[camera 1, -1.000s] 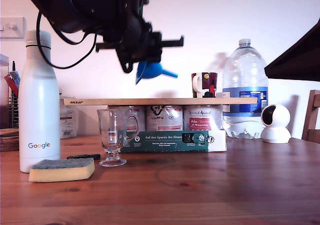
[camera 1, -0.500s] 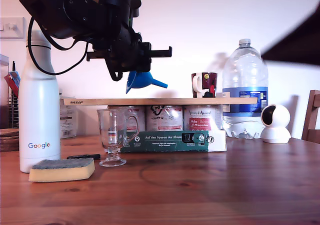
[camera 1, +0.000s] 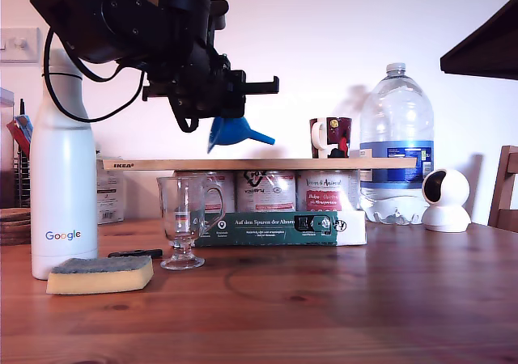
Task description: Remove the blue funnel from the glass cup and place it on the shelf behind
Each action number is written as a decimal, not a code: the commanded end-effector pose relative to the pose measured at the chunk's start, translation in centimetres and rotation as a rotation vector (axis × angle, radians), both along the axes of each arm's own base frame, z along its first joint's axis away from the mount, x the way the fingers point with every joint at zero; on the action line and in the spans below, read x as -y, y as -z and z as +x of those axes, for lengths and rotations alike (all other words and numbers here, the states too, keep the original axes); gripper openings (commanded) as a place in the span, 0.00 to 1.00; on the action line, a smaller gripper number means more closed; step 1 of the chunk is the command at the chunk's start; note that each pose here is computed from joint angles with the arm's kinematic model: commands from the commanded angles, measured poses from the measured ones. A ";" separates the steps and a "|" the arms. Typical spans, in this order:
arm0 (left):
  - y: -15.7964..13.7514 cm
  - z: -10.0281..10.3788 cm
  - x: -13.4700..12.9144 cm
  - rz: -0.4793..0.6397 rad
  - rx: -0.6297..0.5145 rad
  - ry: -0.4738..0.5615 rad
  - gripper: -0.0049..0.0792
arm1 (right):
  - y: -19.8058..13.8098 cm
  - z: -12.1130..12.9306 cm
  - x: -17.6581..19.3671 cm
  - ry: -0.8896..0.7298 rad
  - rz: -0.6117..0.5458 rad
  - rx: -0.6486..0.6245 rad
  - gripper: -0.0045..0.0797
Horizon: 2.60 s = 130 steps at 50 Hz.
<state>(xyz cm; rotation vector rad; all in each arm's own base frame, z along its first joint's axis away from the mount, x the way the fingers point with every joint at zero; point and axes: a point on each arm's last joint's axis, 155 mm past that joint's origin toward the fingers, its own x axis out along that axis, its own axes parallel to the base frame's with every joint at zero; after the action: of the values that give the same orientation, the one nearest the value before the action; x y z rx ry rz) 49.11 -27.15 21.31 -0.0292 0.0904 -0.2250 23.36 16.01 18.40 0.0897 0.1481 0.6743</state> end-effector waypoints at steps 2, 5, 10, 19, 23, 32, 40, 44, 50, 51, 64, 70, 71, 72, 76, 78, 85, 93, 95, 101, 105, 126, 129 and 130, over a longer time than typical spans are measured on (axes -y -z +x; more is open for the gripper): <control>0.6 0.3 0.3 -0.004 -0.007 0.020 0.42 | -1.7 0.0 -0.1 -0.004 0.015 0.035 0.04; 0.6 0.3 0.4 -0.005 -0.008 0.032 0.55 | -1.7 0.0 -0.1 -0.004 0.014 0.034 0.04; 0.6 0.3 0.4 -0.004 -0.009 0.043 0.58 | -1.6 0.0 -0.1 -0.004 0.014 0.034 0.04; 0.5 0.4 0.3 -0.001 -0.005 0.042 0.57 | -1.6 0.0 -0.1 -0.004 0.013 0.031 0.04; 0.6 0.4 0.4 0.013 -0.004 0.045 0.57 | -1.4 0.0 -0.1 -0.005 0.009 0.024 0.04; 1.0 0.3 0.4 0.038 -0.014 0.047 0.57 | -1.1 0.0 -0.1 -0.005 0.005 0.014 0.04; 1.8 0.2 0.7 0.055 -0.043 0.071 0.18 | -1.1 0.0 -0.1 -0.005 0.004 0.014 0.04; 1.9 0.2 0.7 0.054 -0.046 0.086 0.03 | -1.1 0.0 -0.1 -0.005 0.004 0.014 0.04; 1.7 0.4 0.5 0.049 -0.038 0.083 0.03 | -1.1 0.0 -0.1 -0.005 0.004 0.014 0.04; 1.6 0.5 0.4 0.048 -0.037 0.081 0.03 | -1.1 0.0 -0.1 -0.005 0.004 0.014 0.04; -0.3 1.4 -0.6 0.006 0.024 0.079 0.03 | -1.1 0.0 -0.1 -0.004 0.004 0.014 0.04; -0.6 1.7 -0.8 0.000 0.030 0.087 0.03 | -1.1 0.0 -0.1 -0.004 0.004 0.014 0.04; -0.6 1.8 -1.0 0.000 0.030 0.084 0.03 | -1.1 0.0 -0.1 -0.004 0.004 0.014 0.04; -0.6 1.9 -1.2 0.000 0.030 0.081 0.03 | -1.1 0.0 -0.1 -0.004 0.004 0.014 0.04; -0.6 2.2 -1.7 0.000 0.030 0.073 0.03 | -1.1 0.0 -0.1 -0.004 0.004 0.014 0.04; -0.6 2.3 -1.9 -0.001 0.030 0.072 0.03 | -1.1 0.0 -0.1 -0.004 0.004 0.015 0.04; -0.6 2.6 -2.4 -0.008 0.027 0.072 0.03 | -1.1 0.0 -0.1 -0.004 0.004 0.014 0.04; -0.5 2.7 -2.6 -0.016 0.024 0.067 0.03 | -1.1 0.0 -0.1 -0.004 0.004 0.015 0.04; -0.3 2.8 -2.5 -0.029 0.021 0.067 0.03 | -1.1 0.0 -0.1 -0.004 0.004 0.014 0.04; 0.3 3.4 -1.7 -0.032 0.014 0.084 0.03 | -1.1 0.0 -0.1 -0.004 0.004 0.015 0.04; 0.5 3.8 -1.3 -0.026 0.015 0.085 0.03 | -1.1 0.0 -0.1 -0.005 0.004 0.014 0.04; 1.4 5.1 -0.8 -0.001 -0.026 0.077 0.03 | -1.1 0.0 -0.1 -0.006 0.005 0.015 0.04; 1.7 5.1 -0.8 0.004 -0.037 0.077 0.03 | -1.1 -0.1 -0.1 -0.006 0.005 0.014 0.04; 1.8 5.0 -0.8 0.007 -0.044 0.077 0.03 | -1.1 -0.1 -0.1 -0.006 0.005 0.015 0.04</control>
<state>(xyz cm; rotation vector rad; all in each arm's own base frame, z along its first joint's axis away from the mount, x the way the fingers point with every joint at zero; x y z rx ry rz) 53.97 -26.16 20.50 -0.0308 0.1197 -0.3011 23.30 15.98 17.87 0.0871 0.1704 0.6728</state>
